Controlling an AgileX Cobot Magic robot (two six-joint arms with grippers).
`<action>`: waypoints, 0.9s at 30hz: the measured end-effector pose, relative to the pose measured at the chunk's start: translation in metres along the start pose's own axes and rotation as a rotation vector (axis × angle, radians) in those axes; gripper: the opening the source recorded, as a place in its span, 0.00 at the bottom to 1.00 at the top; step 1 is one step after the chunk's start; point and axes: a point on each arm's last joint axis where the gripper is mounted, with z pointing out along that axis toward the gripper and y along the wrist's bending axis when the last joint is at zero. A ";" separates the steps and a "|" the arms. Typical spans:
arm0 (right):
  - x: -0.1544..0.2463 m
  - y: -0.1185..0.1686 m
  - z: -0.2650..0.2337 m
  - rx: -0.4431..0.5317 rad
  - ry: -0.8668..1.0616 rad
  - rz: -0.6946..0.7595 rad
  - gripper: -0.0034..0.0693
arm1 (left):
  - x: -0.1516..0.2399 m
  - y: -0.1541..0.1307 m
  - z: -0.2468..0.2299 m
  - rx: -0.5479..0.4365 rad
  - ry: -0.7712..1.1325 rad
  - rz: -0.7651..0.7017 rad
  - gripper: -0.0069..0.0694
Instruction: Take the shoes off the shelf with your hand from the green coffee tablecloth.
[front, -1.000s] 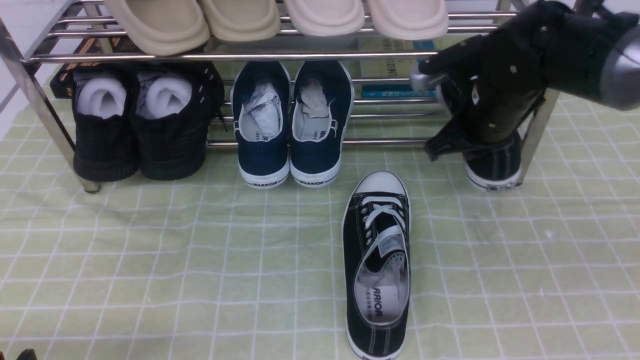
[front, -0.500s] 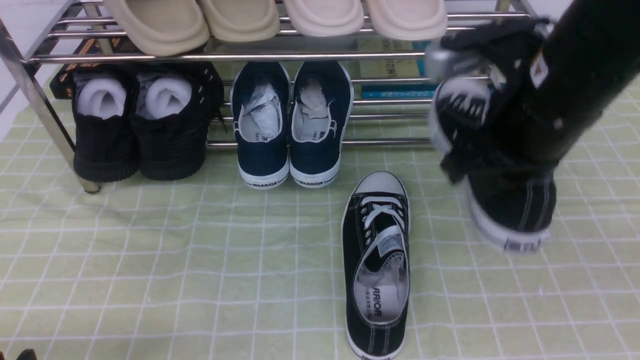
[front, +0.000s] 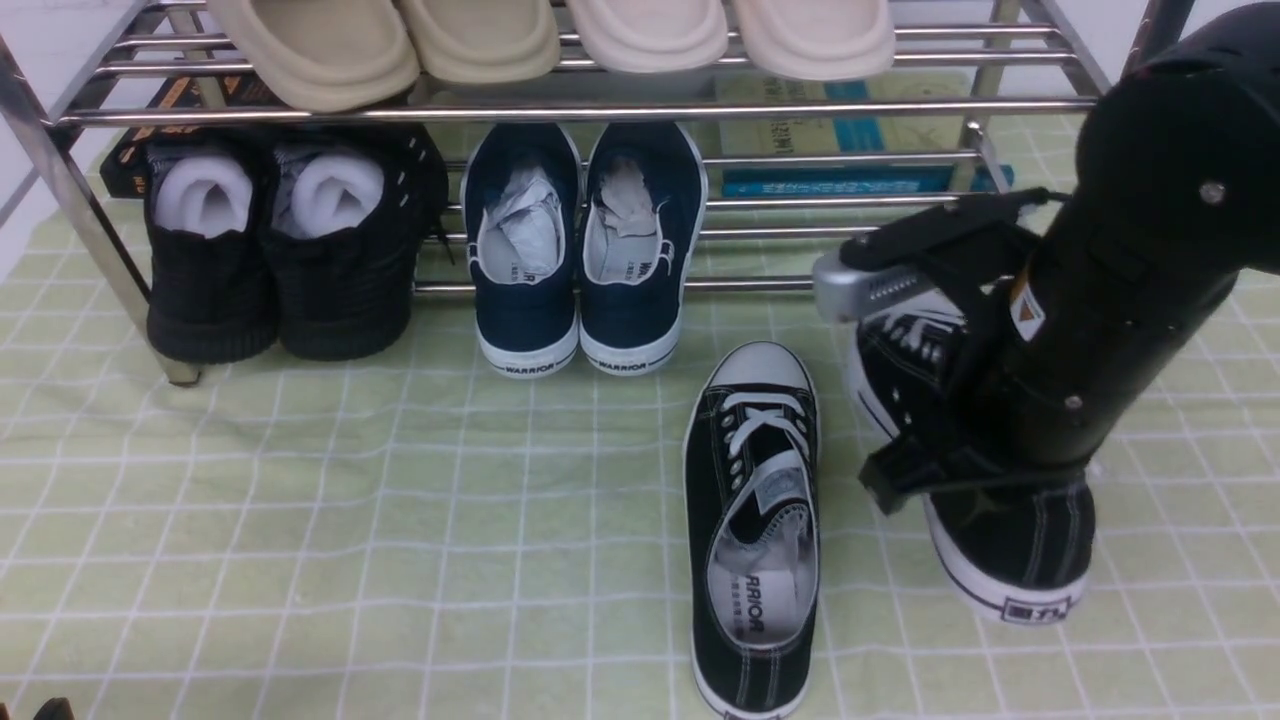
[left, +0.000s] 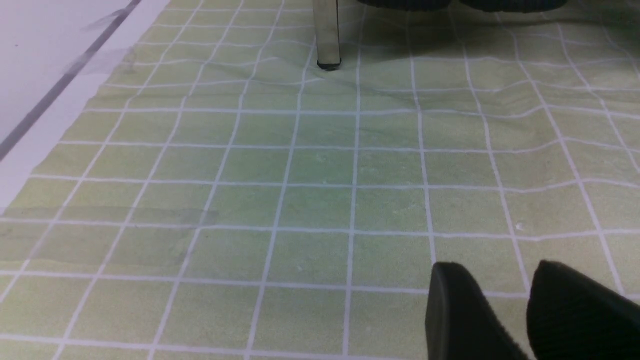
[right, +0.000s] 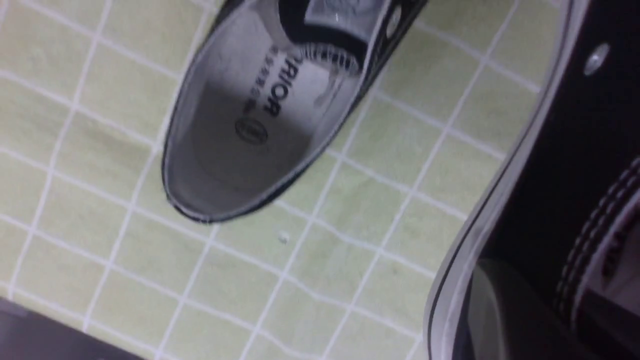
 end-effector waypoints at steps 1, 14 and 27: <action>0.000 0.000 0.000 0.000 -0.002 0.000 0.07 | 0.000 0.000 0.000 0.000 0.000 0.000 0.41; -0.014 -0.007 0.028 0.100 -0.010 0.093 0.08 | 0.000 0.000 0.000 0.000 -0.001 0.000 0.41; -0.022 0.000 0.077 0.088 0.075 0.172 0.09 | 0.000 0.000 0.000 0.000 -0.001 0.000 0.41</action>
